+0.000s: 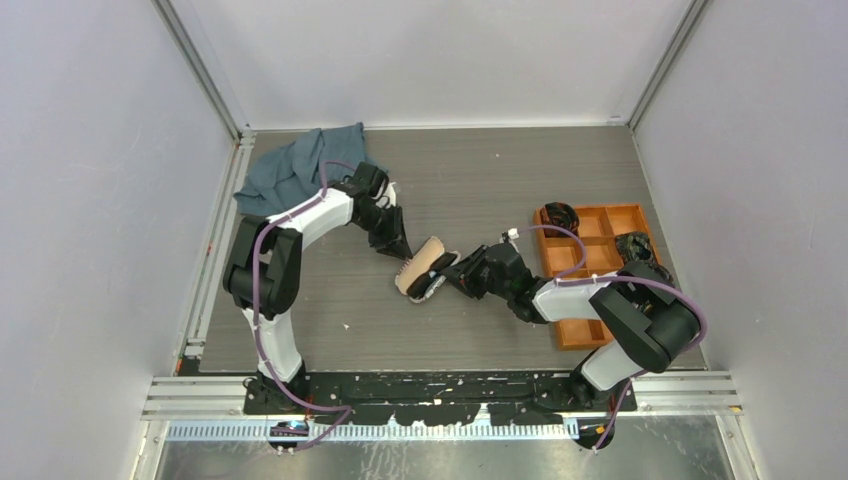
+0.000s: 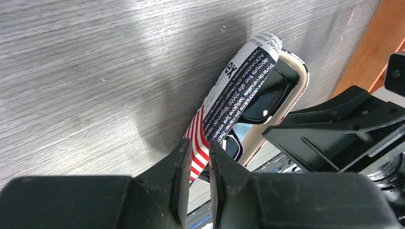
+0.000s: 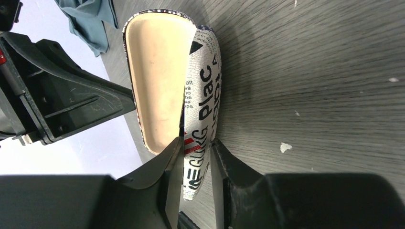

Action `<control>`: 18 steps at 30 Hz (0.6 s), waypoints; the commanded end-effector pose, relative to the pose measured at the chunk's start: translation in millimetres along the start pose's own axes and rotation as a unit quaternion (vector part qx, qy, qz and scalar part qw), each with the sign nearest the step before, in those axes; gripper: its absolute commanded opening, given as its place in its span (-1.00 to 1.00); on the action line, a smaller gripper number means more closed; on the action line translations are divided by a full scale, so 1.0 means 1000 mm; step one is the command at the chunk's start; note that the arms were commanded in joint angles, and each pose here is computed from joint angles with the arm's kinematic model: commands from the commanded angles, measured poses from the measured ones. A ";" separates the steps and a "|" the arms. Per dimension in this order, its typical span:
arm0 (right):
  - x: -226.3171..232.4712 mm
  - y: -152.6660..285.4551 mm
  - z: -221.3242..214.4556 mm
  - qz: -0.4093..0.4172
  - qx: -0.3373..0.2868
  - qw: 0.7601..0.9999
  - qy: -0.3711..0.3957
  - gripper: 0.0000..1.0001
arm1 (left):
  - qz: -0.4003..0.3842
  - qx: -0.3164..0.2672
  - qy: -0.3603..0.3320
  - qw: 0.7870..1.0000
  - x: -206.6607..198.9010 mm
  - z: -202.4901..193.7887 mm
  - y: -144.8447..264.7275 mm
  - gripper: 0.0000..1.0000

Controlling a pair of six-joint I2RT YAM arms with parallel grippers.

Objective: Organize the sunglasses
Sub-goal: Close the sunglasses case at the center of the board.

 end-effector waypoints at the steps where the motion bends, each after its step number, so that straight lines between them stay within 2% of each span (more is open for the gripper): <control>1: 0.012 0.001 0.007 0.014 -0.010 1.000 0.008 -0.36 | -0.037 0.020 -0.003 0.999 -0.012 -0.004 0.001 -0.58; 10: 0.014 -0.003 0.007 0.016 -0.006 1.000 0.009 -0.56 | -0.057 0.045 0.001 0.997 -0.017 -0.017 -0.007 -0.59; 18: 0.016 -0.004 0.007 0.019 -0.006 1.000 0.008 -0.58 | -0.058 0.058 -0.013 0.997 -0.029 -0.030 -0.016 -0.60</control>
Point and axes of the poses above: each gripper's point midway between its finger pads, its own y axis back along the fingers, its own x axis along the line the jaws close on, z = x × y, the point moved 4 cm from there along y, back along the fingers, and after that the axes turned 15 degrees about y, right-handed, at the moved point
